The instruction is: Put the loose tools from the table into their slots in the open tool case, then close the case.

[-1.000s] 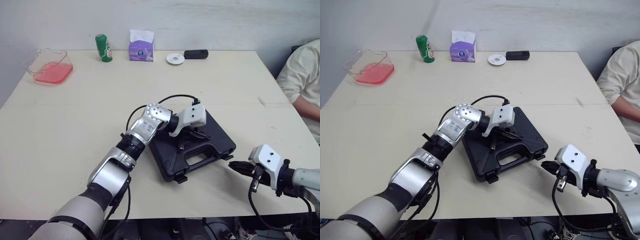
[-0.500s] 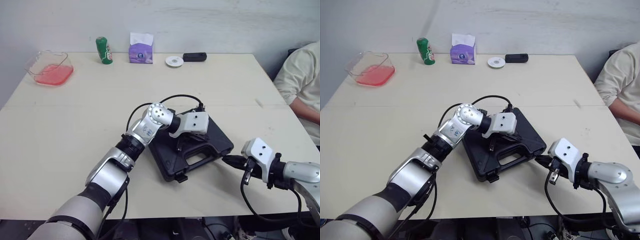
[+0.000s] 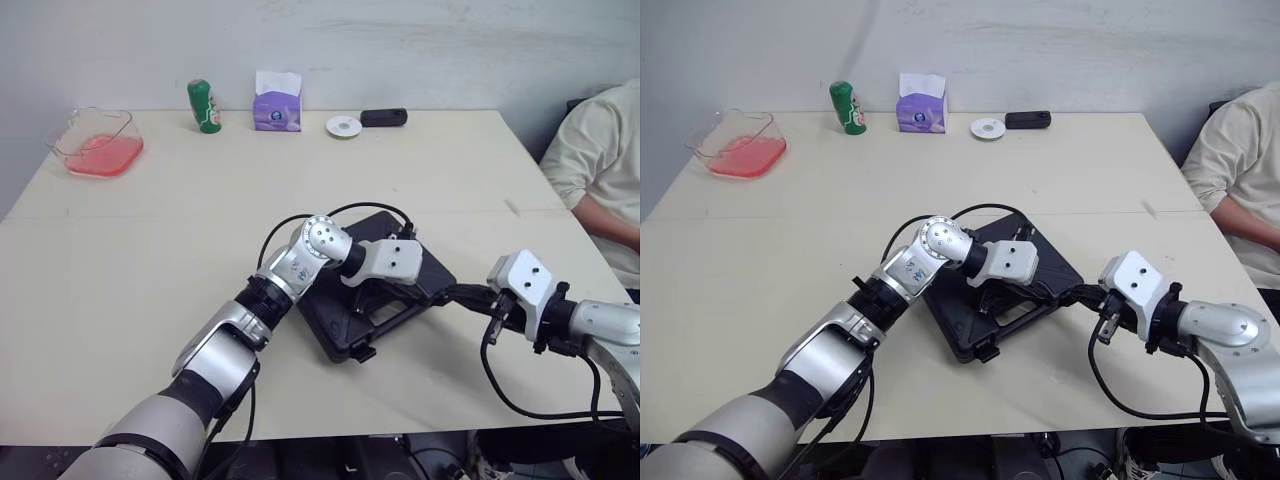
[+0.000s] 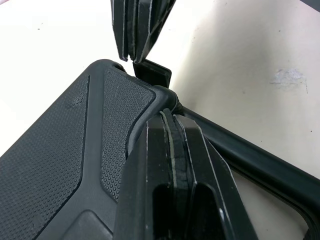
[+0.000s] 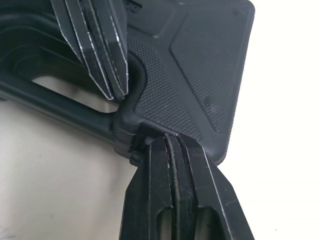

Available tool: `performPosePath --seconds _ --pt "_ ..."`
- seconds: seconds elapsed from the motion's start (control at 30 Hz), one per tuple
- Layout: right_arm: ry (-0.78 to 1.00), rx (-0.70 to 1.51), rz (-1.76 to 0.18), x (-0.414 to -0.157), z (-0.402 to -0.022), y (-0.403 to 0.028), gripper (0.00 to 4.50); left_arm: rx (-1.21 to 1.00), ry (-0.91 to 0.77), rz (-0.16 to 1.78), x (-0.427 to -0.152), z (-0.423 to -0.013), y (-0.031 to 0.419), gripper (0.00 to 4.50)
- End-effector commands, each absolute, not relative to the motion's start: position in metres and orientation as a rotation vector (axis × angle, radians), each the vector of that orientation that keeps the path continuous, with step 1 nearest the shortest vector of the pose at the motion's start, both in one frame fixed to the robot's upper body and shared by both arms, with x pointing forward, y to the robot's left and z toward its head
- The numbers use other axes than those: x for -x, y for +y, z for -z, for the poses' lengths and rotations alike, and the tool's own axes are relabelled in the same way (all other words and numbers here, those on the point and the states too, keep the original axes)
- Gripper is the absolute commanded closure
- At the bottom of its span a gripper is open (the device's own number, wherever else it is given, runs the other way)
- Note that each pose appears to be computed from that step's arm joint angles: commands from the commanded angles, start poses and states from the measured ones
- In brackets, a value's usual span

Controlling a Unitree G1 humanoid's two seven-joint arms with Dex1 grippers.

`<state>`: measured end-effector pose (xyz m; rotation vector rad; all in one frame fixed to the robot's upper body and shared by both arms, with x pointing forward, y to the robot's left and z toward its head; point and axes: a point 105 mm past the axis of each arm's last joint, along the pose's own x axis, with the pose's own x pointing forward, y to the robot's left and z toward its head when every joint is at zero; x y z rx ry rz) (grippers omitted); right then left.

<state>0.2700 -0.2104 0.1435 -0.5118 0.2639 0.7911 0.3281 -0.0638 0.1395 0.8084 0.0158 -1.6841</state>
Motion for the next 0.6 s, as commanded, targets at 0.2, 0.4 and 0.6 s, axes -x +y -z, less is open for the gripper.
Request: performPosePath --seconds 0.2,0.4,0.6 --pt "0.257 0.467 -0.837 -0.249 -0.161 -0.21 4.5 -0.42 0.09 1.637 -0.343 -0.171 -0.054 4.45" --pt "0.36 0.464 -0.808 -0.245 -0.137 -0.219 4.5 -0.437 0.046 1.523 -0.362 -0.188 -0.061 4.45" --pt "0.346 0.465 -0.785 -0.26 -0.13 -0.214 4.5 -0.669 0.099 1.575 -0.354 -0.148 -0.067 4.45"
